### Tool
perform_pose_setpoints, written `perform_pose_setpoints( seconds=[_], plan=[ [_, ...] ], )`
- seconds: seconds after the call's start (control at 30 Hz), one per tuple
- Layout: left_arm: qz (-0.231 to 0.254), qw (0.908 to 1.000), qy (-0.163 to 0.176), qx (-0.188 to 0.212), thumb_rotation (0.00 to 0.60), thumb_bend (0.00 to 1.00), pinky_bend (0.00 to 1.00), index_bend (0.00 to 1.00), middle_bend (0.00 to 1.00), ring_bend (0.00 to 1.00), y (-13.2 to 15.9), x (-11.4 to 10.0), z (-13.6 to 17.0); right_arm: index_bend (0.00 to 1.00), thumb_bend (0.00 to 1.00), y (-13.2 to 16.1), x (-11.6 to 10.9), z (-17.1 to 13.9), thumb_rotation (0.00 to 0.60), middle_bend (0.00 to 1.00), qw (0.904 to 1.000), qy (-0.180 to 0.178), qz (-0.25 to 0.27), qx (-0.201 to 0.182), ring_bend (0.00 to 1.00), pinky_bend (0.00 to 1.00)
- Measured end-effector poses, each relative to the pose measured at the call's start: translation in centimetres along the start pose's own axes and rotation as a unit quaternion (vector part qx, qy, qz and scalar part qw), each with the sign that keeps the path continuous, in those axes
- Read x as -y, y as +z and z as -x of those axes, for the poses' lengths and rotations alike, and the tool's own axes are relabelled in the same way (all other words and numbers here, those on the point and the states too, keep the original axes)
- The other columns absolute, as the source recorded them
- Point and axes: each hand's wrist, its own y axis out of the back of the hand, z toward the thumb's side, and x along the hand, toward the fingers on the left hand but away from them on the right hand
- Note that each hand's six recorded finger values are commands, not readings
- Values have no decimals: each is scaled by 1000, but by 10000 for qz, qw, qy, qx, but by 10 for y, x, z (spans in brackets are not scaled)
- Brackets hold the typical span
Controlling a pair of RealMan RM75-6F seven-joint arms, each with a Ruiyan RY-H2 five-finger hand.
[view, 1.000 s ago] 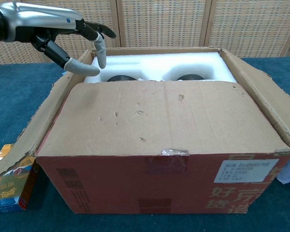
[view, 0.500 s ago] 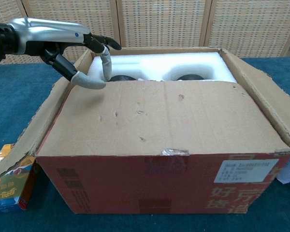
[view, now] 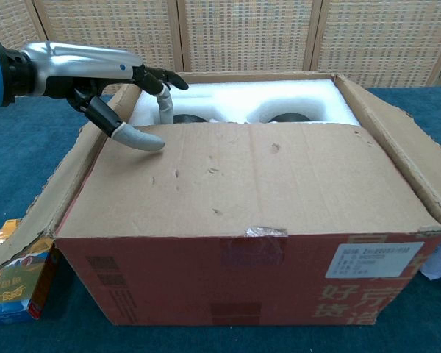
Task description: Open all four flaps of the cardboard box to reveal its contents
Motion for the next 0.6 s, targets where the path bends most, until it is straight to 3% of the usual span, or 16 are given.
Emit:
perform_pose_setpoints(
  seconds=[0.2,0.6],
  plan=[
    [313,9995,-52,60,342,242,0,413,0,0,4,-3,1,0,852,1,0,0,600,0,10000,-1,-12,-1,0,0],
    [1123,9930,58,359,342,234,0,413,0,0,13,-30,20,0,853,4,0,1,600,0,10000,-1,-30,-6,0,0]
  ],
)
